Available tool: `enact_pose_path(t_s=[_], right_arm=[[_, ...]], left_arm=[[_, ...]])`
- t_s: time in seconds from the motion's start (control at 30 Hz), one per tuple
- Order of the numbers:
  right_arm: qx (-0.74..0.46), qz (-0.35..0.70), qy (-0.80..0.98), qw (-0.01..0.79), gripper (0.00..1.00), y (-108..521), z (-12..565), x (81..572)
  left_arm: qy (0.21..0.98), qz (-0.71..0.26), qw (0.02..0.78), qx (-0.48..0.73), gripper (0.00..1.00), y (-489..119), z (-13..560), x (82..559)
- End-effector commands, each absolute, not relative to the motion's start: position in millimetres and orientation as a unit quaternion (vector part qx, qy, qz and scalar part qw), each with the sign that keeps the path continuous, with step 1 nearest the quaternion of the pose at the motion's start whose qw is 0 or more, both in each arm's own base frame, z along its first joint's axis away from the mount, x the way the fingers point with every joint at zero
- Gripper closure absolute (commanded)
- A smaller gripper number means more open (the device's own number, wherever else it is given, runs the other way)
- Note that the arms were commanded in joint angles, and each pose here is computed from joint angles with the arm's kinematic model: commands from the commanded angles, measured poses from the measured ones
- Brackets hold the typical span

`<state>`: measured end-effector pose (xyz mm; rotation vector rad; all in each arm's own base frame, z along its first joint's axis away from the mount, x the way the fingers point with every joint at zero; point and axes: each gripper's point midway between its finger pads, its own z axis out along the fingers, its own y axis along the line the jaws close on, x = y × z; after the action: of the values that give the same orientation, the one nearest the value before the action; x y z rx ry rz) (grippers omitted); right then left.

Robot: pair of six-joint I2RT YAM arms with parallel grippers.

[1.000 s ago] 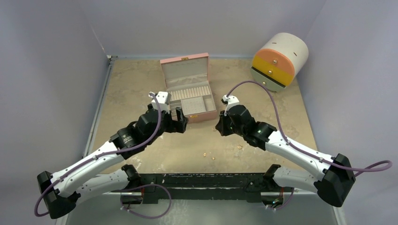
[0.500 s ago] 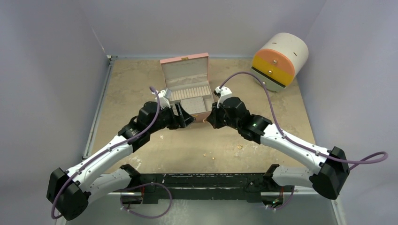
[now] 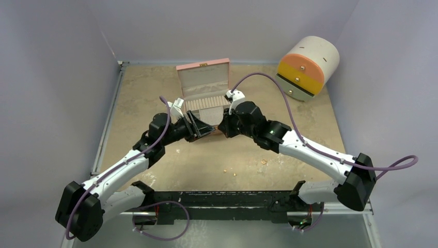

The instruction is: Organize the mixed jewelry

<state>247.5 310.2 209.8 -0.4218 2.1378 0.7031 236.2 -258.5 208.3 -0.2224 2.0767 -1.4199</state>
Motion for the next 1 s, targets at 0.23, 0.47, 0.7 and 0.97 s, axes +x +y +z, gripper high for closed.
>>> enact_pose_path(t_s=[0.23,0.47,0.7,0.97], right_arm=[[-0.175,0.292,0.835,0.431,1.00,320,234,247],[-0.178,0.299,0.833,0.430,1.00,323,236,242],[-0.178,0.302,0.831,0.433,1.00,325,240,241],[-0.176,0.306,0.828,0.435,1.00,327,241,239]], left_arm=[[0.746,-0.586,0.304,-0.090,0.62,-262,228,236],[0.743,-0.592,0.298,-0.093,0.68,-263,226,235],[0.740,-0.598,0.295,-0.089,0.73,-265,229,234],[0.741,-0.598,0.293,-0.088,0.79,-264,227,232]])
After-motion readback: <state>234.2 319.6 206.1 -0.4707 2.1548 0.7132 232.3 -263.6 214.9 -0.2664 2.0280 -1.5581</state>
